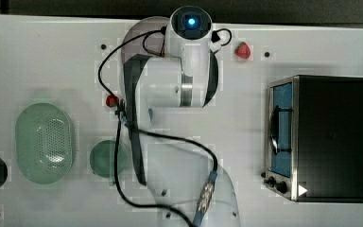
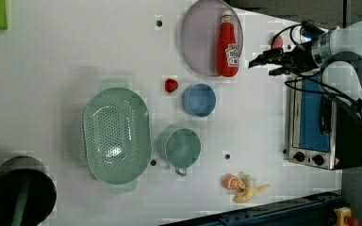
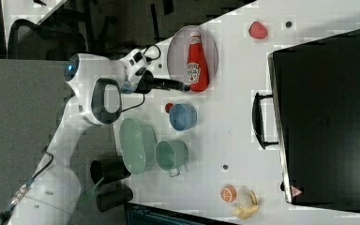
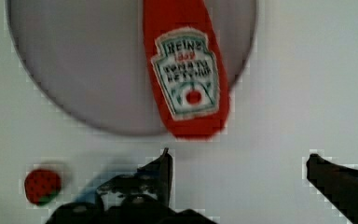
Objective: Pick ketchup from plate and place it on table.
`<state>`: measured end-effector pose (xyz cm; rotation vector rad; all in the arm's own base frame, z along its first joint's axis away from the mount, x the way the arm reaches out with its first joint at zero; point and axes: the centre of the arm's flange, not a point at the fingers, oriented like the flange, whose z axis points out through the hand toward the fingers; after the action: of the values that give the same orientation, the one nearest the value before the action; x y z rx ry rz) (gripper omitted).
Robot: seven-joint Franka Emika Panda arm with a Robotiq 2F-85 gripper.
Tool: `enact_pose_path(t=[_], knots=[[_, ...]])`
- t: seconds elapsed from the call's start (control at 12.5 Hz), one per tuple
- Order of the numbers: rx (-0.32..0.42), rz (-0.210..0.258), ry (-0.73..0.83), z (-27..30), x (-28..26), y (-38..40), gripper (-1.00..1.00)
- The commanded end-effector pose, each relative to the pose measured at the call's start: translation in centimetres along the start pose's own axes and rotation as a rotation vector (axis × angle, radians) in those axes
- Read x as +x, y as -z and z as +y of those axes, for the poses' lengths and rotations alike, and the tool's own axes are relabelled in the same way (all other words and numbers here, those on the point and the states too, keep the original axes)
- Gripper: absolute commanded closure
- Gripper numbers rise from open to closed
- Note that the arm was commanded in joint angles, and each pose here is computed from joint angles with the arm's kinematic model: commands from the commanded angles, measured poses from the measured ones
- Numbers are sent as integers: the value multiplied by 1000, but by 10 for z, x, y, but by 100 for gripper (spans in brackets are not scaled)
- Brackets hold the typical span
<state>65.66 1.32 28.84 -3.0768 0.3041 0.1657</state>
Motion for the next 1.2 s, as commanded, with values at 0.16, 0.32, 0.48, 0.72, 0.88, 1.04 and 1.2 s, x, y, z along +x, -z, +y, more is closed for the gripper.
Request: enact_pose_path(t=[0.16, 0.32, 0.48, 0.72, 0.88, 1.04, 1.2], knots=[[18, 28, 103, -16, 25, -22, -100], [23, 40, 150, -21, 35, -47, -100], [34, 90, 155, -26, 45, -66, -100], [27, 135, 173, -31, 53, -93, -100], [20, 152, 181, -30, 55, -108, -100], [24, 184, 178, -28, 60, -117, -100], [27, 184, 178, -29, 60, -124, -92]])
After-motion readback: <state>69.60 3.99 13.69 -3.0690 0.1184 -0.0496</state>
